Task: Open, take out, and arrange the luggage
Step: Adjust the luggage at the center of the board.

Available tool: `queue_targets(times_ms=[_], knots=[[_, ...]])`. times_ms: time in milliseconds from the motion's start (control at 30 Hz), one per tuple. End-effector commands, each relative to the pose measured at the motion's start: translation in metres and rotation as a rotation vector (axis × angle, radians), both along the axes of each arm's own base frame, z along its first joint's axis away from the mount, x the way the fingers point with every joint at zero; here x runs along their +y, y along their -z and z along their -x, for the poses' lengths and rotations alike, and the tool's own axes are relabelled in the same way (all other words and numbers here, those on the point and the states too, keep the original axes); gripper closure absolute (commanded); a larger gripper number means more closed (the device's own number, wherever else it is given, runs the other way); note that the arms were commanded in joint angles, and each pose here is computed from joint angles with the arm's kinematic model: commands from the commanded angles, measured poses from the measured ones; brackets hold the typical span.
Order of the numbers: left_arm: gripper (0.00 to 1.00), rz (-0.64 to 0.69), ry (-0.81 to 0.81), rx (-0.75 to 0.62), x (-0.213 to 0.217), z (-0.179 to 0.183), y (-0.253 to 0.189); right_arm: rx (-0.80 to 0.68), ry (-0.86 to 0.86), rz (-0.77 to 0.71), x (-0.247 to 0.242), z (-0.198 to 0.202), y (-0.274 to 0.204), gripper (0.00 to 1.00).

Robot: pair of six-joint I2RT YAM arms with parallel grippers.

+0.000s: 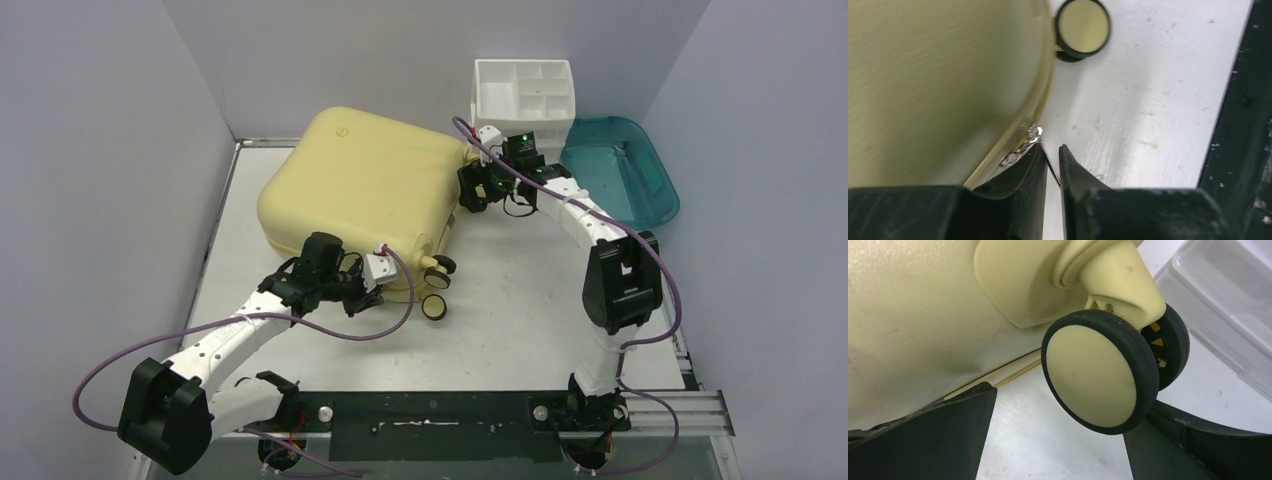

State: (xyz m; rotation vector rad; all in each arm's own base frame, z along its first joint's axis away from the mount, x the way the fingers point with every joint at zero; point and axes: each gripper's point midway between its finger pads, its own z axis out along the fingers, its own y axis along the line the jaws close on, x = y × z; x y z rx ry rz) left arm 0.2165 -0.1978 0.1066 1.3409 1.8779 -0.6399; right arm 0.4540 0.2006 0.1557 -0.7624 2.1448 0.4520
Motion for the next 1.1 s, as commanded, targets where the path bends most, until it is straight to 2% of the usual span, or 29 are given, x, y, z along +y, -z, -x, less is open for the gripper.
queue_targets(times_ms=[0, 33, 67, 133, 233, 333, 433, 533, 633, 767, 900, 1000, 1067], knots=[[0.74, 0.039, 0.084, 0.087, -0.019, 0.021, -0.017, -0.114, -0.087, -0.083, 0.038, -0.022, -0.049, 0.08], [0.63, 0.043, 0.083, 0.080, -0.020, 0.019, -0.024, -0.117, -0.079, -0.072, 0.035, -0.023, -0.050, 0.07], [0.57, 0.043, 0.077, 0.075, -0.020, 0.017, -0.029, -0.127, -0.070, -0.062, 0.031, -0.023, -0.053, 0.06], [0.51, 0.041, 0.059, 0.042, -0.017, 0.013, -0.041, -0.155, -0.065, -0.049, 0.021, -0.015, -0.065, 0.04], [0.34, 0.061, 0.032, -0.005, -0.011, 0.008, -0.062, -0.206, -0.074, -0.026, 0.006, 0.007, -0.085, 0.02], [0.08, 0.068, 0.010, -0.020, -0.007, 0.003, -0.080, -0.232, -0.140, 0.003, -0.002, 0.042, -0.102, 0.00], [0.05, 0.089, -0.116, -0.085, 0.008, -0.021, -0.107, -0.278, -0.264, 0.046, 0.006, 0.091, -0.112, 0.00], [0.03, 0.096, -0.342, -0.192, 0.045, -0.059, -0.141, -0.331, -0.383, 0.056, 0.028, 0.140, -0.118, 0.00], [0.03, 0.083, -0.605, -0.278, 0.097, -0.090, -0.163, -0.313, -0.506, 0.014, 0.041, 0.176, -0.115, 0.00], [0.03, 0.053, -0.857, -0.270, 0.162, -0.105, -0.163, -0.287, -0.613, 0.008, 0.052, 0.200, -0.101, 0.00], [0.03, 0.009, -1.037, -0.206, 0.214, -0.097, -0.138, -0.271, -0.682, 0.057, 0.064, 0.218, -0.074, 0.00], [0.03, -0.001, -1.097, -0.205, 0.235, -0.085, -0.121, -0.281, -0.620, 0.110, 0.067, 0.207, -0.057, 0.00], [0.03, -0.003, -1.115, -0.224, 0.243, -0.079, -0.118, -0.300, -0.516, 0.145, 0.063, 0.188, -0.051, 0.00]])
